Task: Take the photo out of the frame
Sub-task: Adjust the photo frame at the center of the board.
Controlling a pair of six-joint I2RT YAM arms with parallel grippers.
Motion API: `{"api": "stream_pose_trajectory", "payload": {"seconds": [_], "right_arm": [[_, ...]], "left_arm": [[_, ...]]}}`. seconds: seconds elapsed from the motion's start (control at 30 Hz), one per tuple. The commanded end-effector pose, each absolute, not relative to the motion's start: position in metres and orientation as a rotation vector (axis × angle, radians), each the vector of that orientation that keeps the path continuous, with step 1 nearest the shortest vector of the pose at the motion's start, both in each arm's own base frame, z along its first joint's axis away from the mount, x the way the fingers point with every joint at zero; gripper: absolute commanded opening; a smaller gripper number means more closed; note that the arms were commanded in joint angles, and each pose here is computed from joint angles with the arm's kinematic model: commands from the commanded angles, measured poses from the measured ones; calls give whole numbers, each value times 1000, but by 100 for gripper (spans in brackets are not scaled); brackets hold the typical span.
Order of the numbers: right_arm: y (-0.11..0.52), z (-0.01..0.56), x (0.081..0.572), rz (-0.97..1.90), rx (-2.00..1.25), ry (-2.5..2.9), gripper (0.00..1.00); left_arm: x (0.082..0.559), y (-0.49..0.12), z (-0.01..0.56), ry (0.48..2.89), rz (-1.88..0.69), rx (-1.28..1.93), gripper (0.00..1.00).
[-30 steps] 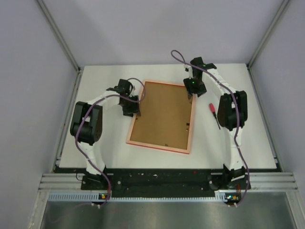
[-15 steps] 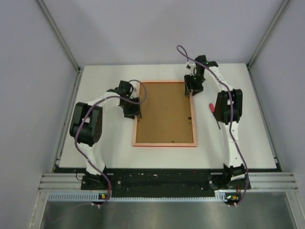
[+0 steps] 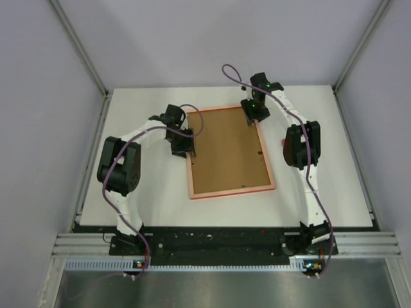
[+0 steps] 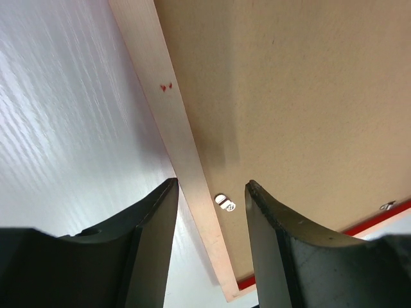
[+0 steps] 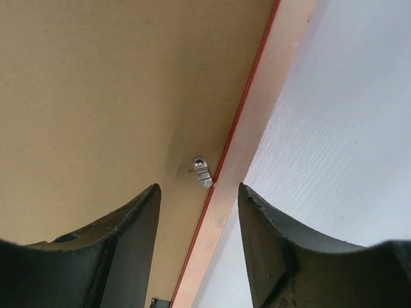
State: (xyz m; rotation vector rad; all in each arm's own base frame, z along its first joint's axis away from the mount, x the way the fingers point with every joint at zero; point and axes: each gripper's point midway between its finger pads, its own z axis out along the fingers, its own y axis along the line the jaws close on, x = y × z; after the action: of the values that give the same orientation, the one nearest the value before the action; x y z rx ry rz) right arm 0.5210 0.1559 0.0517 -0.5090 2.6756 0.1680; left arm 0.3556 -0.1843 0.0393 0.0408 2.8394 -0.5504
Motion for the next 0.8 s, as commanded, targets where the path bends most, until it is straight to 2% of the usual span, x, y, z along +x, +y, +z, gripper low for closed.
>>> {"api": "stream_pose_trajectory", "payload": {"seconds": [0.0,0.23,0.5,0.77], "right_arm": [[172,131,533,-71,-630,2414,52],[177,132,539,-84,-600,2396,52],[183,96,538,-70,-612,2461,51],[192,80,539,-20,-623,2480,47]], "left_arm": [[390,-184,68,2747,-571,27,52],[416,-184,90,2641,-558,52,53],[444,-184,62,2665,-499,18,52],[450,-181,47,2682,-457,5,52]]}}
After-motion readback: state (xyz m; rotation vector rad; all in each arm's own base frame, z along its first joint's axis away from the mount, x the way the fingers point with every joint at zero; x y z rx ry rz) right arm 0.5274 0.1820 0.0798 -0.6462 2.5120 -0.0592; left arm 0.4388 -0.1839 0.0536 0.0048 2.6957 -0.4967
